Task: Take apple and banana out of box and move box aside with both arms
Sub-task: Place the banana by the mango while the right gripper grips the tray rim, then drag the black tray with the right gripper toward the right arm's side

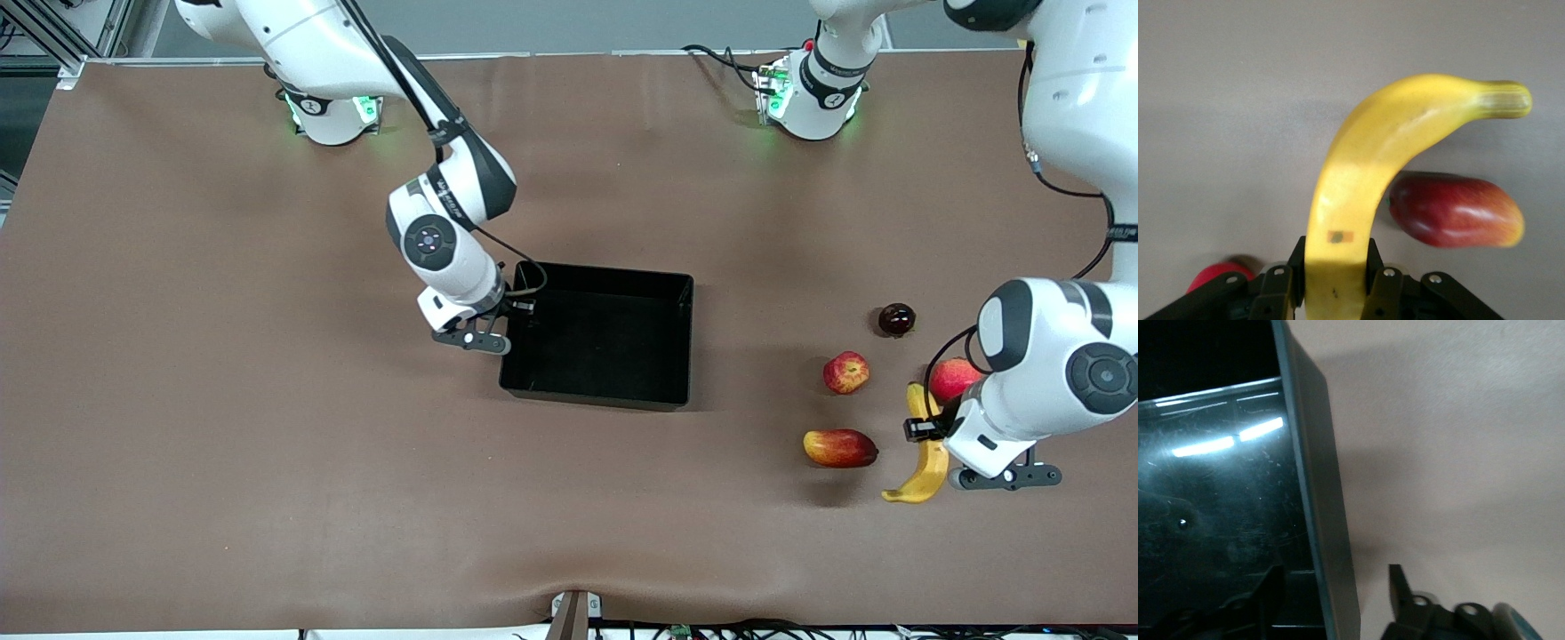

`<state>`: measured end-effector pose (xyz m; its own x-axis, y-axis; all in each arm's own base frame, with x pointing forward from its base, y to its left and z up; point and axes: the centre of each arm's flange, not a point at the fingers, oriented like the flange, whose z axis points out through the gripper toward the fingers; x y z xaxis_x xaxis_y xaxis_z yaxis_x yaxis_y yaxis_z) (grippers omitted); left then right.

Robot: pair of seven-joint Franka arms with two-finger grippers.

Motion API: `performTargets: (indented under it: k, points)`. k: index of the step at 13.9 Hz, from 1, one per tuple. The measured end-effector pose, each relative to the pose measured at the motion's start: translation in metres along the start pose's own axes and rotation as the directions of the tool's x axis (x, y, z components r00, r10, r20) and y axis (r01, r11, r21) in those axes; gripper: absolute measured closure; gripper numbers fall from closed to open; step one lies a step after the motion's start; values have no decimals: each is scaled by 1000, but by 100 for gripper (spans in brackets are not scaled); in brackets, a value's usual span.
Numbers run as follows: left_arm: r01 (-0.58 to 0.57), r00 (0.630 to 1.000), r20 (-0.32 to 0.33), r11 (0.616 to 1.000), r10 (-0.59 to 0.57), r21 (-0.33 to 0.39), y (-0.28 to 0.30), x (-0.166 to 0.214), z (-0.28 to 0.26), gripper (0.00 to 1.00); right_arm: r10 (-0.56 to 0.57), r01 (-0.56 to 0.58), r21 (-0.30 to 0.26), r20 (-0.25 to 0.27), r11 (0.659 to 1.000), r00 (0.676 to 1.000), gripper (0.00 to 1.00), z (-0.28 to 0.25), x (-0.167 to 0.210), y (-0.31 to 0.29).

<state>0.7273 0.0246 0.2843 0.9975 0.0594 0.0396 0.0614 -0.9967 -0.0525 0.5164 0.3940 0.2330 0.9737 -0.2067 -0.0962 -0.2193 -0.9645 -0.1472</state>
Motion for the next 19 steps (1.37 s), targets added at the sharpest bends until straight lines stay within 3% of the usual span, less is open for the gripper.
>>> performTargets:
  k: [6,8,9,12,15,19]
  points:
    - [52,998,-28,999,-51,8,-38,1,84,64,4,-4,5,-12,1000,1000,96,-6,9,-2]
    - [66,997,-28,998,-65,16,-47,-1,99,64,23,-23,3,-11,1000,1000,95,-15,17,0]
    - [68,997,-26,998,-68,16,-48,-1,101,57,31,-31,-13,9,999,999,95,-25,22,4]
    - [70,997,-42,997,-69,16,-48,3,93,29,62,-60,-40,64,997,996,95,-80,51,41]
    - [67,996,-68,998,-65,21,-47,10,64,1,107,-105,-35,86,994,990,95,-139,84,103]
    - [54,991,-124,998,-48,40,-41,17,-40,0,84,-82,-21,105,996,991,95,-156,123,213]
